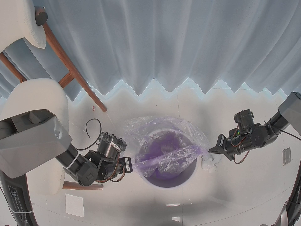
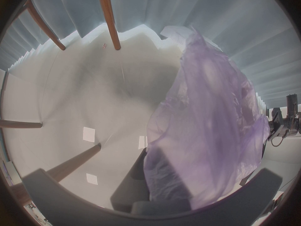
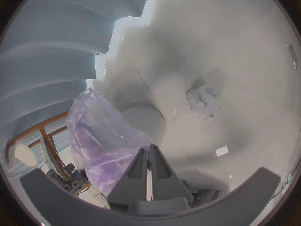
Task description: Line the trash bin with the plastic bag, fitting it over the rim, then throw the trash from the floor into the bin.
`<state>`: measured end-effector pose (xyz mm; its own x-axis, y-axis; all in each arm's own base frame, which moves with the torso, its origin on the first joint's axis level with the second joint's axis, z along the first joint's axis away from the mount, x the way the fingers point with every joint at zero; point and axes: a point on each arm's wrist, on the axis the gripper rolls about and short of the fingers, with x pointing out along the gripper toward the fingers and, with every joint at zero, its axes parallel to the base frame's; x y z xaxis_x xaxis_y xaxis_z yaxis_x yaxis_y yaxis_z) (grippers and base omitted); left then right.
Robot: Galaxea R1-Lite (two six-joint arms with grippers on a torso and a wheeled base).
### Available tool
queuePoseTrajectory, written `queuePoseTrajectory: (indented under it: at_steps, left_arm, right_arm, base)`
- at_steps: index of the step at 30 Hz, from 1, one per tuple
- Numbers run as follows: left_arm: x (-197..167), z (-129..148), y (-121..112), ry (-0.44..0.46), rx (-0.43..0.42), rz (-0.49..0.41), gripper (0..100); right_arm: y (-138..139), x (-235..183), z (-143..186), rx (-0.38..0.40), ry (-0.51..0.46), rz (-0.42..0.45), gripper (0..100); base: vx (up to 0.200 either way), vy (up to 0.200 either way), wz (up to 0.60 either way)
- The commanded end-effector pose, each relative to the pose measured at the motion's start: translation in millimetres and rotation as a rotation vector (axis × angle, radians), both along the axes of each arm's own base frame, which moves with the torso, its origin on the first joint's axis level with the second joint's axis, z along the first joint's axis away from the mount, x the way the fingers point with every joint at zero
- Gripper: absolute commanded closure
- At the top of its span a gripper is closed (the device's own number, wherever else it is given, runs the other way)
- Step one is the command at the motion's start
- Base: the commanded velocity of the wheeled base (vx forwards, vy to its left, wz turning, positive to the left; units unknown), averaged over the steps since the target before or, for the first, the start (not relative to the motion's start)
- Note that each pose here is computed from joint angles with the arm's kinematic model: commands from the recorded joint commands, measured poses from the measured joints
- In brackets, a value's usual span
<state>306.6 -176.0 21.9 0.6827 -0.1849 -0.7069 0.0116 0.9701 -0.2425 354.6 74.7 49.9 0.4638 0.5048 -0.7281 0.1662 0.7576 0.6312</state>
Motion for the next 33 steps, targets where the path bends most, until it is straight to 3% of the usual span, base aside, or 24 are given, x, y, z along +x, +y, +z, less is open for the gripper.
queuePoseTrajectory:
  at_steps: [1,8,16,21,28,33]
  left_arm:
    - [-11,-9,3,0.048,0.012,-0.019,100]
    - [-25,-20,7,0.107,0.021,-0.047,100]
    - [-38,-21,1,0.105,-0.006,-0.091,100]
    - [-54,-22,-11,0.0,-0.036,-0.123,100]
    - [-80,-33,-2,-0.051,-0.026,-0.117,100]
    - [-68,-41,-6,-0.2,-0.06,-0.021,100]
  right_arm:
    - [-4,-23,-8,-0.005,0.019,0.004,100]
    - [-6,-45,-22,0.001,-0.028,0.006,100]
    - [-10,-64,-32,-0.005,-0.127,-0.014,100]
    - [-13,-75,-30,-0.013,-0.223,-0.043,100]
    - [-18,-95,-40,-0.049,-0.212,-0.082,100]
    - [-19,-101,-43,-0.052,-0.203,-0.088,100]
  base:
    - [0.0,0.0,0.0]
    - [0.0,0.0,0.0]
    - [0.0,0.0,0.0]
    - [0.0,0.0,0.0]
    - [0.171,-0.171,0.0]
    - [0.0,0.0,0.0]
